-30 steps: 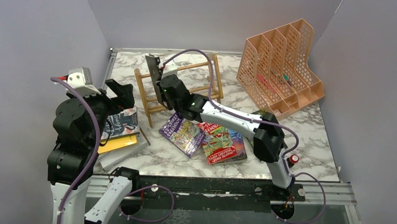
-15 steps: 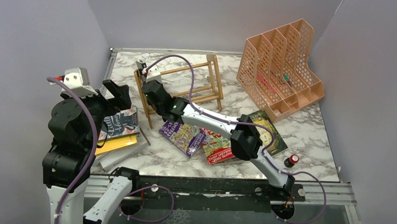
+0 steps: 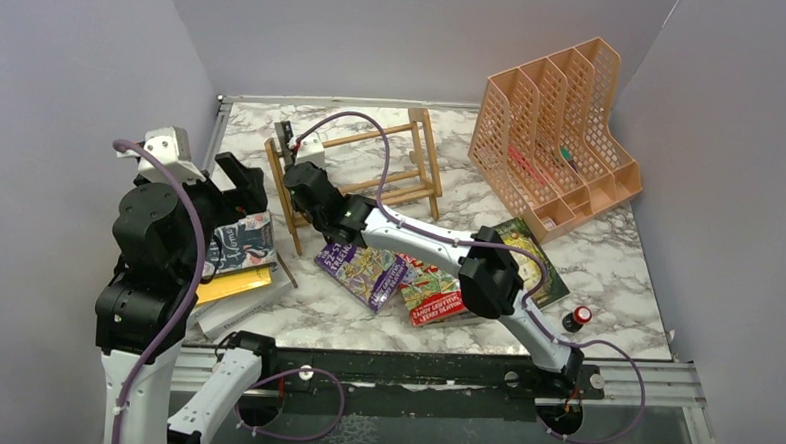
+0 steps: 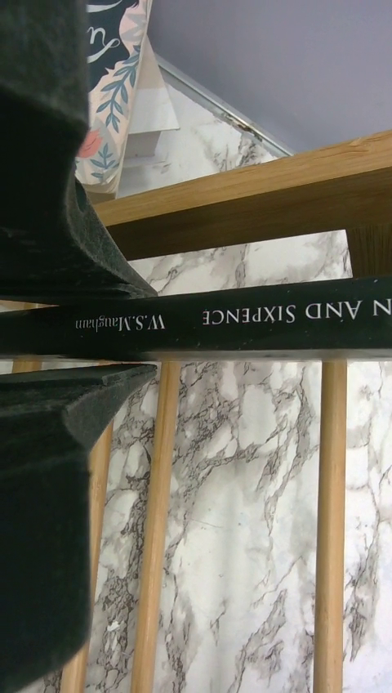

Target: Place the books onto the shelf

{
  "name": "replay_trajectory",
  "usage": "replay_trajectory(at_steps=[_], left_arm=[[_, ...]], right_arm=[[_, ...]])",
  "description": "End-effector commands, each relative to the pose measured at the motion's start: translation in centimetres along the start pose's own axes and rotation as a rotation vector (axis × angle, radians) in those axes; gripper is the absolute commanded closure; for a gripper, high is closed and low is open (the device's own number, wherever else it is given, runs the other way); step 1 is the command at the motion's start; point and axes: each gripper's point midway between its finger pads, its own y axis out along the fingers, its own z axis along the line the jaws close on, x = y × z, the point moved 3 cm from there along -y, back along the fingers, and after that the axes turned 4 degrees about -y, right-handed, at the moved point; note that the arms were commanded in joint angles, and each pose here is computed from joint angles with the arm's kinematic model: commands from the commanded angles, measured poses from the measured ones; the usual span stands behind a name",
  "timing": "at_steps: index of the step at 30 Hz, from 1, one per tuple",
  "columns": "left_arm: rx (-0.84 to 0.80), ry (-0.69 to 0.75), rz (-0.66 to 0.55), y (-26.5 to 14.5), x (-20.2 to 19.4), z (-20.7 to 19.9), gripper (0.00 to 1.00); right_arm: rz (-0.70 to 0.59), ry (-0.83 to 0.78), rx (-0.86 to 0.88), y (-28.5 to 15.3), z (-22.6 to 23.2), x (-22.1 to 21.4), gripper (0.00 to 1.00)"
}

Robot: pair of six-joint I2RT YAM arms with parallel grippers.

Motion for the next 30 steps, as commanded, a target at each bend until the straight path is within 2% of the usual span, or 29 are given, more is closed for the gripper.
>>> replay_trajectory(at_steps=[1, 6, 11, 17, 22, 30], left_arm=[[-0.022, -0.001, 0.035, 1.1, -0.8, -0.5, 0.02], [-0.03, -0.002, 0.046, 1.4, -1.0, -0.7, 0.02], [-0.068, -0.019, 0.041, 0.9, -0.6, -1.3, 0.02], [-0.11, -0.045, 0.04, 0.2, -0.4, -2.0, 0.02], [-0.14, -0.073, 0.028, -0.7, 0.4, -2.6, 0.02], [-0.203, -0.109, 0.066, -1.5, -0.9, -3.2, 0.02]], right_arm=[[-0.062, 0.024, 0.027, -1.3, 0.7, 2.9, 0.66], [-0.053, 0.051, 0.1, -2.5, 1.3, 3.4, 0.65], [-0.041, 0.087, 0.268, -5.0, 2.8, 4.6, 0.68], [-0.014, 0.113, 0.468, -6.6, 4.4, 4.7, 0.66], [0.033, 0.149, 0.483, -7.0, 3.5, 3.9, 0.65], [0.05, 0.181, 0.472, -12.0, -0.1, 3.2, 0.58]])
